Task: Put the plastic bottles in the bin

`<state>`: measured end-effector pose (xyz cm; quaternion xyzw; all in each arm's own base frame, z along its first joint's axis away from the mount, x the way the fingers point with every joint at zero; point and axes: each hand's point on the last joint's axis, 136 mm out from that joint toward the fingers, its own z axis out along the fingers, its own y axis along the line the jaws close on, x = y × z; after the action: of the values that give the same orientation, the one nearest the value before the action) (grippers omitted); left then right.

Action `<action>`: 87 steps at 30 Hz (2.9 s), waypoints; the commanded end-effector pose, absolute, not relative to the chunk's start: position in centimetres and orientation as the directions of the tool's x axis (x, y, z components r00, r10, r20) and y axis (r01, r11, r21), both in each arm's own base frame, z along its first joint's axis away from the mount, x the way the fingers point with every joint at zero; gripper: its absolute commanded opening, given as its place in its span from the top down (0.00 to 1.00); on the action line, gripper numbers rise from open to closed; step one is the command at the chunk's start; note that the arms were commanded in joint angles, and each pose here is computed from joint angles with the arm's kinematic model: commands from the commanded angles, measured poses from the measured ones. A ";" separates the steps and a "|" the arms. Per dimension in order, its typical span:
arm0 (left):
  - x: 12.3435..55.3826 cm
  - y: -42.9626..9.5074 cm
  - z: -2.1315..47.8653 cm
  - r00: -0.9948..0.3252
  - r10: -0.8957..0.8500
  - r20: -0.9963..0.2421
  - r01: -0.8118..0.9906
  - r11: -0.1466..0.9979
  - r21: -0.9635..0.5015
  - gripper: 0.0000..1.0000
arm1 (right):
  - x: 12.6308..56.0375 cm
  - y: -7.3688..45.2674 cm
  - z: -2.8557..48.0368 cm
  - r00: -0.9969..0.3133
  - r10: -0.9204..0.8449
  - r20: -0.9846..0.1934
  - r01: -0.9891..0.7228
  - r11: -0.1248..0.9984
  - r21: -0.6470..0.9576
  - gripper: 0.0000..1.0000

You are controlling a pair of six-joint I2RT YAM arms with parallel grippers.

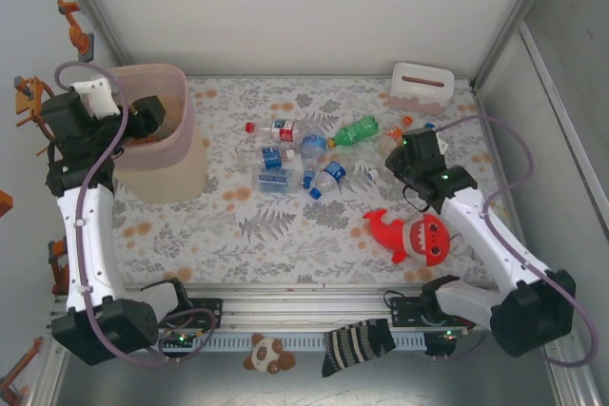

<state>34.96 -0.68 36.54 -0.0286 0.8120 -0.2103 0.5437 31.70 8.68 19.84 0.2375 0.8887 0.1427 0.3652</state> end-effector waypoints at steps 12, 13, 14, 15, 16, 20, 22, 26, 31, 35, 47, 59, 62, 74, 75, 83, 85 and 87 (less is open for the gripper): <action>28.0 -16.0 47.1 -0.282 -0.204 -0.937 0.729 0.590 -0.348 0.25 | 26.7 19.9 39.8 -0.272 0.210 -0.939 -0.726 0.596 0.344 0.58; 27.5 -17.1 47.3 -0.280 -0.194 -0.940 0.756 0.559 -0.341 0.25 | 26.0 20.4 40.6 -0.256 0.209 -0.944 -0.756 0.566 0.330 0.58; 26.9 -18.2 47.8 -0.273 -0.185 -0.944 0.786 0.523 -0.330 0.24 | 25.3 20.9 41.5 -0.236 0.207 -0.949 -0.788 0.531 0.312 0.58; 26.2 -19.4 48.2 -0.268 -0.175 -0.947 0.815 0.484 -0.320 0.24 | 24.7 21.4 42.2 -0.222 0.205 -0.953 -0.814 0.499 0.297 0.58; 25.7 -20.3 48.5 -0.262 -0.169 -0.950 0.835 0.455 -0.311 0.23 | 24.2 21.8 42.9 -0.211 0.206 -0.956 -0.833 0.474 0.286 0.59; 23.3 -23.9 49.7 -0.238 -0.146 -0.960 0.908 0.318 -0.273 0.21 | 20.8 24.1 45.4 -0.136 0.199 -0.970 -0.921 0.335 0.198 0.60; 22.0 -25.5 50.2 -0.225 -0.132 -0.965 0.934 0.254 -0.252 0.20 | 19.3 25.1 46.2 -0.105 0.197 -0.975 -0.949 0.272 0.157 0.60; 19.4 -28.5 50.6 -0.201 -0.085 -0.976 0.969 0.129 -0.211 0.18 | 16.8 27.0 47.5 -0.082 0.187 -0.979 -0.981 0.157 0.112 0.61; 16.6 -30.8 50.9 -0.183 -0.052 -0.982 0.983 0.008 -0.184 0.16 | 14.8 28.7 48.5 -0.050 0.187 -0.981 -0.995 0.070 0.064 0.61; 13.8 -32.2 51.0 -0.161 -0.023 -0.987 0.980 -0.120 -0.157 0.15 | 14.1 29.5 49.1 -0.038 0.187 -0.982 -0.998 0.043 0.047 0.61; 11.3 -33.1 51.0 -0.127 -0.018 -0.992 0.966 -0.230 -0.119 0.35 | 13.7 30.2 49.4 -0.039 0.189 -0.981 -0.999 0.025 0.044 0.61; 10.1 -32.4 51.7 -0.100 -0.052 -0.994 0.957 -0.280 -0.081 0.53 | 13.4 30.3 49.4 -0.041 0.190 -0.981 -0.999 0.017 0.046 0.62; 10.0 -32.3 51.9 -0.090 -0.062 -0.994 0.958 -0.279 -0.069 0.56 | 13.4 30.3 49.2 -0.047 0.185 -0.982 -0.998 0.023 0.052 0.59; 11.5 -31.3 51.8 -0.055 -0.052 -0.997 0.988 -0.151 -0.047 0.58 | 13.8 28.6 46.6 -0.081 0.134 -0.988 -0.985 0.142 0.100 0.21; 11.9 -31.0 51.7 -0.052 -0.048 -0.997 0.992 -0.121 -0.046 0.58 | 13.9 28.2 46.3 -0.080 0.129 -0.988 -0.981 0.165 0.101 0.20; 18.6 -27.2 50.2 -0.096 0.051 -0.994 0.952 0.297 -0.076 0.59 | 15.6 25.8 44.3 -0.091 0.061 -0.994 -0.927 0.359 0.107 0.20; 20.5 -25.7 49.5 -0.114 0.103 -0.988 0.901 0.429 -0.059 0.59 | 16.0 25.3 44.0 -0.089 0.049 -0.995 -0.912 0.397 0.101 0.20; 22.5 -23.8 48.9 -0.149 0.143 -0.978 0.838 0.543 -0.048 0.59 | 16.4 25.0 43.7 -0.089 0.039 -0.995 -0.900 0.426 0.097 0.20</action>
<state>19.90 -26.91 50.35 0.3948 0.6232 -0.4160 0.5316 15.40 25.90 44.47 -0.3620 0.5944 0.4451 0.5635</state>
